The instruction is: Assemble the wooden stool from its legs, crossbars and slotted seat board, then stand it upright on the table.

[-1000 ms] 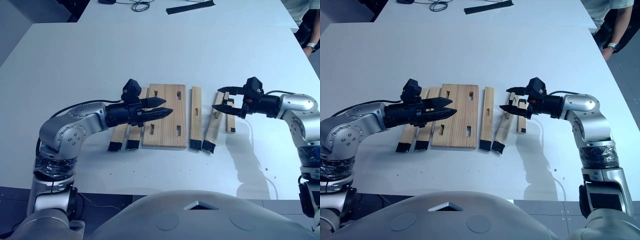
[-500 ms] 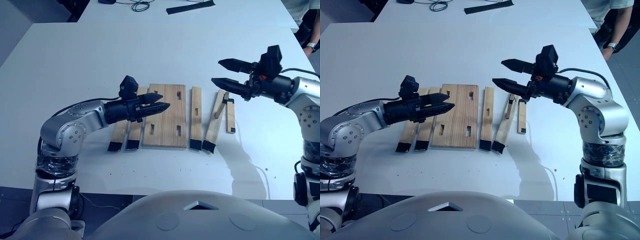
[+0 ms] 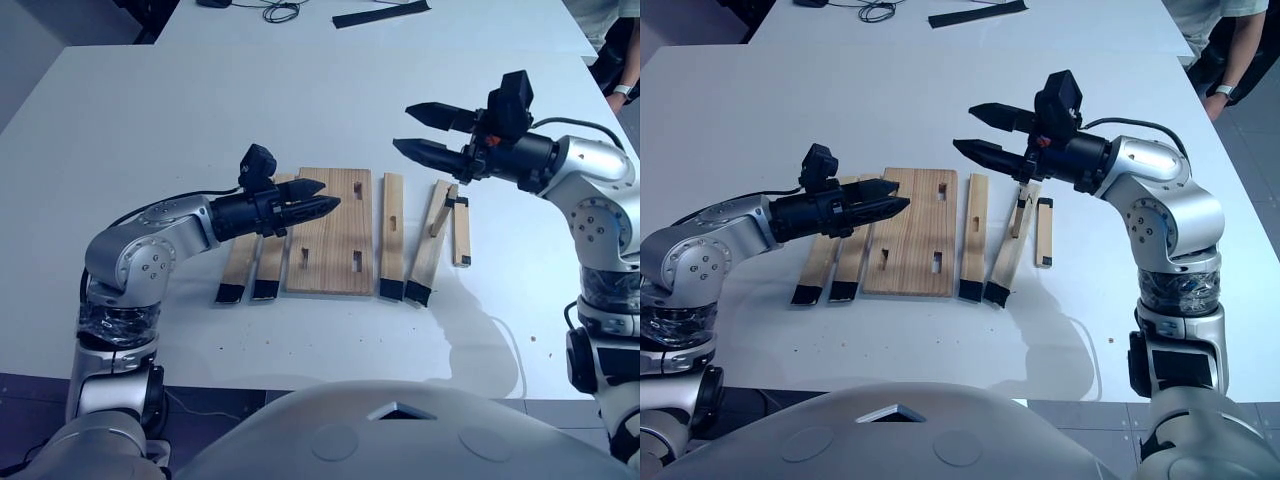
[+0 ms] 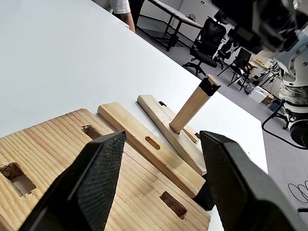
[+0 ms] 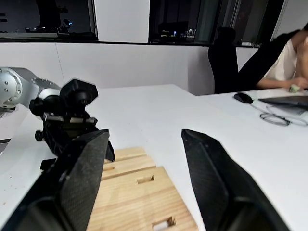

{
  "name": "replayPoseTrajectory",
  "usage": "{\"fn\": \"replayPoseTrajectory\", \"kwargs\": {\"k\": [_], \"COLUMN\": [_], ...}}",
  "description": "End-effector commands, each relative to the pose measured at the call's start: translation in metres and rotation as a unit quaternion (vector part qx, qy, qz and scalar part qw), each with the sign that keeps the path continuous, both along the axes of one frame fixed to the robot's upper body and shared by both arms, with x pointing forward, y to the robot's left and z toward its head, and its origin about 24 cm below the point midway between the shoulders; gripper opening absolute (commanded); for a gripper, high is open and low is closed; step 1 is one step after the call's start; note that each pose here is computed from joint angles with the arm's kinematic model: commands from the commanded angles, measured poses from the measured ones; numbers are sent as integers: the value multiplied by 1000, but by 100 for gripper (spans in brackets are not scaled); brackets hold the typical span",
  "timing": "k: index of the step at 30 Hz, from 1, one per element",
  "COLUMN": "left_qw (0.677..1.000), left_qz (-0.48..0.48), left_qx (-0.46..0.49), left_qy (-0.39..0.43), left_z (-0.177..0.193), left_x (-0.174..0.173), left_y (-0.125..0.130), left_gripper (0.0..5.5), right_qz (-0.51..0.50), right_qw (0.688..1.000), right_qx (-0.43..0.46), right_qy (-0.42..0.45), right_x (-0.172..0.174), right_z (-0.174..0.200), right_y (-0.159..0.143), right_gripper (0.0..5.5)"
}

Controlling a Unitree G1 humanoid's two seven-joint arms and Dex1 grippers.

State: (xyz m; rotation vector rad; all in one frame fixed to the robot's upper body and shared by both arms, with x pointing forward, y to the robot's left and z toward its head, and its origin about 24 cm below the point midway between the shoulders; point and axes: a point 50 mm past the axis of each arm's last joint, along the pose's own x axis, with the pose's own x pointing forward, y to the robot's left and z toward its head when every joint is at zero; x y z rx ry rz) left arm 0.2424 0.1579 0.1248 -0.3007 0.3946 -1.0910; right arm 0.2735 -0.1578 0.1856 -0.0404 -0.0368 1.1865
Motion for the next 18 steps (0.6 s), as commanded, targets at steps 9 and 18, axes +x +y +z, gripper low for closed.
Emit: {"fn": "replayPoseTrajectory", "kwargs": {"k": [9,18], "left_qw": [1000,1000], "left_qz": [-5,0], "left_qx": [11,7], "left_qy": [2,3], "left_z": [2,1], "left_x": [5,2], "left_y": [-1,0], "left_gripper": [283,283], "right_qz": [-11,-8], "right_qw": [983,997], "right_qx": [-123,-7], "right_qy": [138,72], "right_x": [-12,0], "right_z": [-110,-44], "right_y": [-25,-17], "right_gripper": [280,280]}}
